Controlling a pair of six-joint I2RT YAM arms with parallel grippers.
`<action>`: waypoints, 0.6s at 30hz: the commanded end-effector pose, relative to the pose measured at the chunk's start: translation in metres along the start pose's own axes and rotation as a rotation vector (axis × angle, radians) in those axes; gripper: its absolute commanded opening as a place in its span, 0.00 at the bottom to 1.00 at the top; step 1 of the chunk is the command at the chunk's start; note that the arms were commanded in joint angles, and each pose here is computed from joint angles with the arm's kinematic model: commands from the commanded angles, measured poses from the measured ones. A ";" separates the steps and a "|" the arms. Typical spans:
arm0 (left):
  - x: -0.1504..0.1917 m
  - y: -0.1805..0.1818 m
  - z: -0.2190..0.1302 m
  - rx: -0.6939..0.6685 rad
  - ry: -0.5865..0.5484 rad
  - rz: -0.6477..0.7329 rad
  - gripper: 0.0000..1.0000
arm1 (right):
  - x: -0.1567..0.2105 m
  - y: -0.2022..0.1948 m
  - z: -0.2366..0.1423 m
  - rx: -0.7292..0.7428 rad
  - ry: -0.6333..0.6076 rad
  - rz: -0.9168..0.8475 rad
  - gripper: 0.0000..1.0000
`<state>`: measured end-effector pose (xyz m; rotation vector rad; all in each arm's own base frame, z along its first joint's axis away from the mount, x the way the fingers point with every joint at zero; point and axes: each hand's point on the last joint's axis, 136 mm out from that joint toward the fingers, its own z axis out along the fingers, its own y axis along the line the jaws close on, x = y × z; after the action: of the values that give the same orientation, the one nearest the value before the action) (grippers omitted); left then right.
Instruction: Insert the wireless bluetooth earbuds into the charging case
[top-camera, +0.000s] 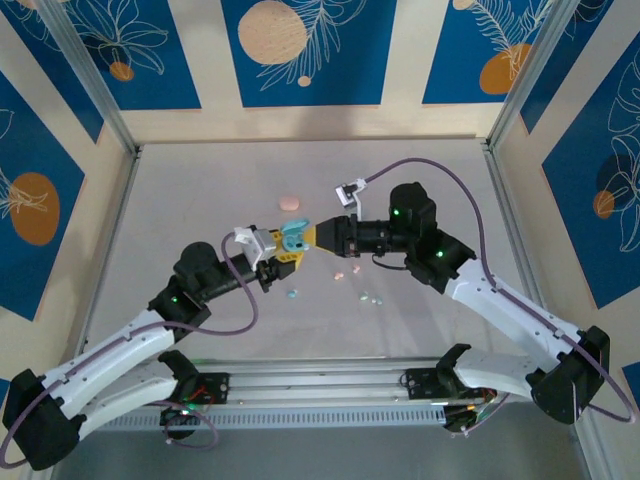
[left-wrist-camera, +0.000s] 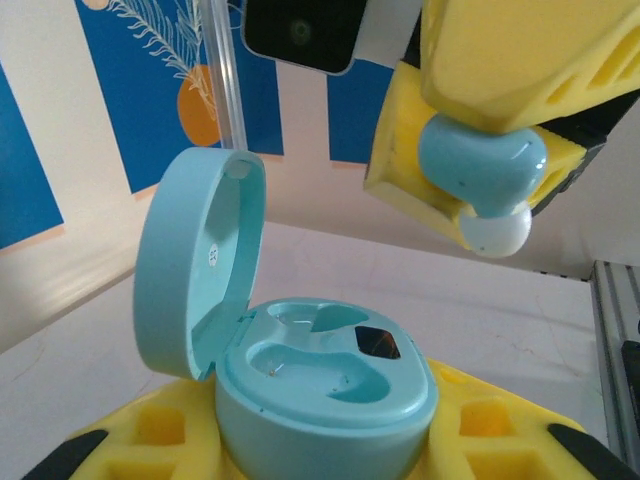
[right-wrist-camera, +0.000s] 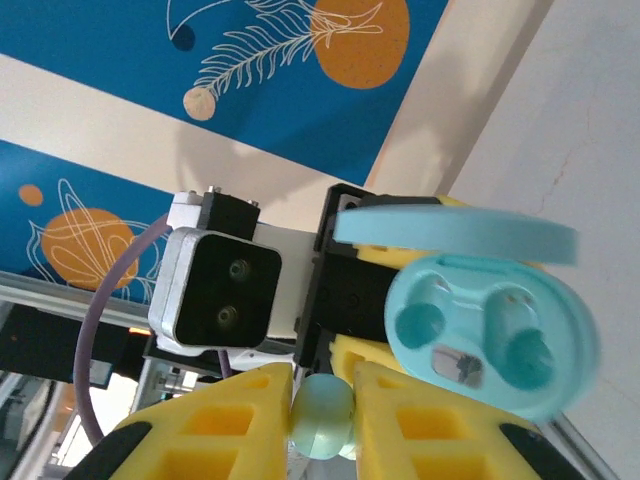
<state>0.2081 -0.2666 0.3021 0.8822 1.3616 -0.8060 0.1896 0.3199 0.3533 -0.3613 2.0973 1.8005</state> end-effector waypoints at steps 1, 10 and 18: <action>-0.013 -0.007 0.000 0.044 -0.068 0.009 0.28 | -0.006 -0.002 0.008 0.064 -0.021 -0.085 0.23; -0.016 -0.009 0.000 0.053 -0.084 0.003 0.28 | -0.005 -0.007 0.023 0.122 -0.011 -0.105 0.23; -0.017 -0.010 0.000 0.062 -0.091 0.001 0.28 | -0.005 -0.011 0.027 0.169 -0.023 -0.121 0.23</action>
<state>0.2043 -0.2700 0.3022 0.8835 1.3389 -0.8499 0.1972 0.3432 0.3394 -0.4095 2.1465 1.6048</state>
